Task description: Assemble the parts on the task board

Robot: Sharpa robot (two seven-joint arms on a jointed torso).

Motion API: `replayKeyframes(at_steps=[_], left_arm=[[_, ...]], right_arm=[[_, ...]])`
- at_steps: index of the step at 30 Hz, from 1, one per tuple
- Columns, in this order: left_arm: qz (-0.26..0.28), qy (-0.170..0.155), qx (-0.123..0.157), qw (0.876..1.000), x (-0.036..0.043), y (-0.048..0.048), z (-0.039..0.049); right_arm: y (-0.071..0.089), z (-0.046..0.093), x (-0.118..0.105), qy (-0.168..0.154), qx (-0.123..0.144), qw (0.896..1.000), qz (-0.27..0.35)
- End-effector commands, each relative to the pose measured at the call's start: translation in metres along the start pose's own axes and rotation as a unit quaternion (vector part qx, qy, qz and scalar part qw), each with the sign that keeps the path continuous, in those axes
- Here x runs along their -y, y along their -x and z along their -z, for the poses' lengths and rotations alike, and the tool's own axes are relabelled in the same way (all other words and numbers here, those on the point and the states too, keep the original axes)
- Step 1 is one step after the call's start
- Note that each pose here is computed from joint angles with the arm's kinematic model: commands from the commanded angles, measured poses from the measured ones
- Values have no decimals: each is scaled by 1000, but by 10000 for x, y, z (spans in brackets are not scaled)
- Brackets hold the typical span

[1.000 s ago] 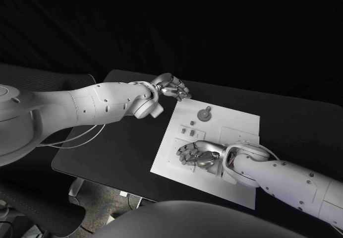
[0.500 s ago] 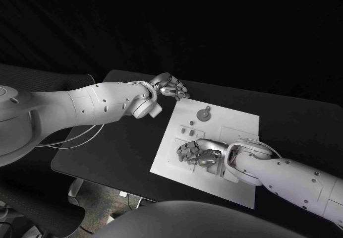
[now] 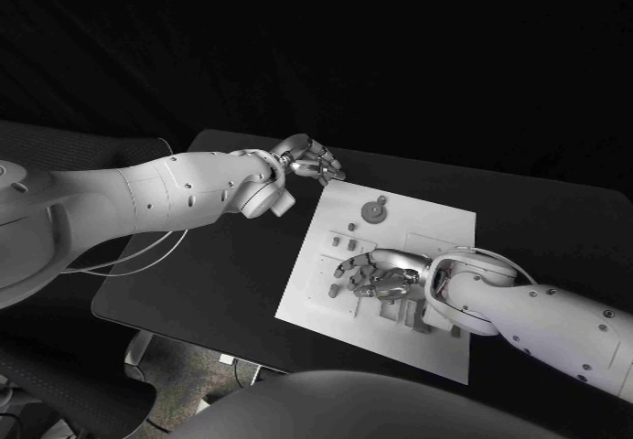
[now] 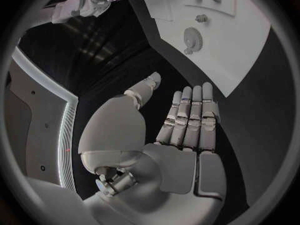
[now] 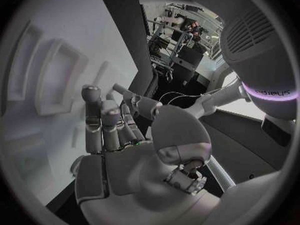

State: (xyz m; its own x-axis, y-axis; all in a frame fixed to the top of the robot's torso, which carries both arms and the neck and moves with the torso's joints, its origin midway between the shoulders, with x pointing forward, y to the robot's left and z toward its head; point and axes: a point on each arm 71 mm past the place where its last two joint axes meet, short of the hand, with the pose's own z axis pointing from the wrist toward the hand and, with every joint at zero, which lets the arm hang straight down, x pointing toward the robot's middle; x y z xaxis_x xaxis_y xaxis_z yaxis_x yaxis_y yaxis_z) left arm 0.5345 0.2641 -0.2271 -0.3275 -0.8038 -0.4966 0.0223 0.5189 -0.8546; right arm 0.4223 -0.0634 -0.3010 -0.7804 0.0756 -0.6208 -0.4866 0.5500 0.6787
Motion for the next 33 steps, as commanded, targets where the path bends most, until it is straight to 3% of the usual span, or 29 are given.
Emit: replayKeyframes(at_steps=[1,4,10,16,24,28,33], left_arm=[[1,-4,-4,1000,15,-6,-4],[0,-4,-4,1000,13,-3,-4],[0,-3,-2,1000,0,18,-2],[-1,-3,-2,1000,-7,28,-2],[0,-4,-6,1000,-4,18,-1],[-2,-5,-7,1000,7,1,-4],[-4,-3,-8,1000,10,-23,0]], right_arm=[[25,36,3,-5,-9,1000,5],[68,63,-9,0,3,1000,6],[323,199,-105,48,83,995,-39],[573,401,-86,51,130,990,-36],[776,750,156,-16,177,984,-9],[771,895,282,-73,174,982,11],[713,1066,388,-139,149,979,8]])
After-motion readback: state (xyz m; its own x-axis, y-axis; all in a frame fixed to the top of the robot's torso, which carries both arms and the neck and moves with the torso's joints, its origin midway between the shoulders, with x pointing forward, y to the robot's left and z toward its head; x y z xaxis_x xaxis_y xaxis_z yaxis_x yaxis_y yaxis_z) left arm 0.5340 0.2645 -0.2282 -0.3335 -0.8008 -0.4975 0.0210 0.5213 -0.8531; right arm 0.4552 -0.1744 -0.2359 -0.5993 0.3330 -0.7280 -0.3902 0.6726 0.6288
